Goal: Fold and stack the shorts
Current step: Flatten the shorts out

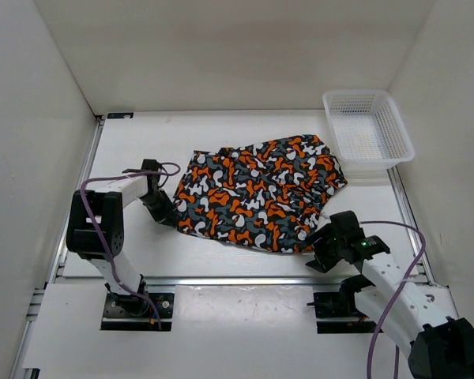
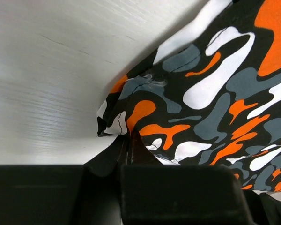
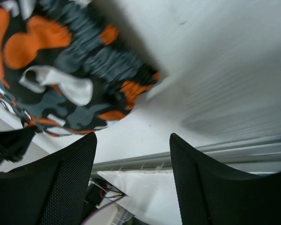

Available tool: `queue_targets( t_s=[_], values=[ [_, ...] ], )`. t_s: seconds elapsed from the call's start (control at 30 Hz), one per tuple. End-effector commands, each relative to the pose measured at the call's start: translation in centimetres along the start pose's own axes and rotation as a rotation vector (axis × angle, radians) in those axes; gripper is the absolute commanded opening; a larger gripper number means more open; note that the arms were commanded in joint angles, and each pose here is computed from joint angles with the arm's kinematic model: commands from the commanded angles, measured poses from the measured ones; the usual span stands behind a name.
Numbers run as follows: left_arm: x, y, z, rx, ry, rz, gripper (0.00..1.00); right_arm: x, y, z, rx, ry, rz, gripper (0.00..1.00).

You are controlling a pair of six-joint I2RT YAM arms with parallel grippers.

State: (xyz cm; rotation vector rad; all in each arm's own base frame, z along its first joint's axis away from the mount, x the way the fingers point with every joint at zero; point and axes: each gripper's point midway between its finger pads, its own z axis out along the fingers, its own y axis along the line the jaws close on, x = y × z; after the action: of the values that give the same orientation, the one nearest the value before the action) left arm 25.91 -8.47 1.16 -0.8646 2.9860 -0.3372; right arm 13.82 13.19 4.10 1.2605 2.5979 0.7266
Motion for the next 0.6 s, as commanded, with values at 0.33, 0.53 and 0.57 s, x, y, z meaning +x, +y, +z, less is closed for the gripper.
queue_targets(
  t_s=[0.33,0.53,0.57],
  values=[
    [-1.5,-2.1,-2.8,0.094,-0.101,0.023,0.10,-4.9,3.0,3.2,-0.113,-0.205,0.047,0.44],
    [-2.3,-4.3,-6.3,0.187,-0.170,0.049,0.10,-7.4,8.5,0.4,-0.106,-0.294,-0.116,0.01],
    [-2.5,-4.7,-7.2,0.200,-0.188,0.066,0.10,-8.2,9.8,-0.8,-0.121,-0.328,-0.146,0.01]
  ],
)
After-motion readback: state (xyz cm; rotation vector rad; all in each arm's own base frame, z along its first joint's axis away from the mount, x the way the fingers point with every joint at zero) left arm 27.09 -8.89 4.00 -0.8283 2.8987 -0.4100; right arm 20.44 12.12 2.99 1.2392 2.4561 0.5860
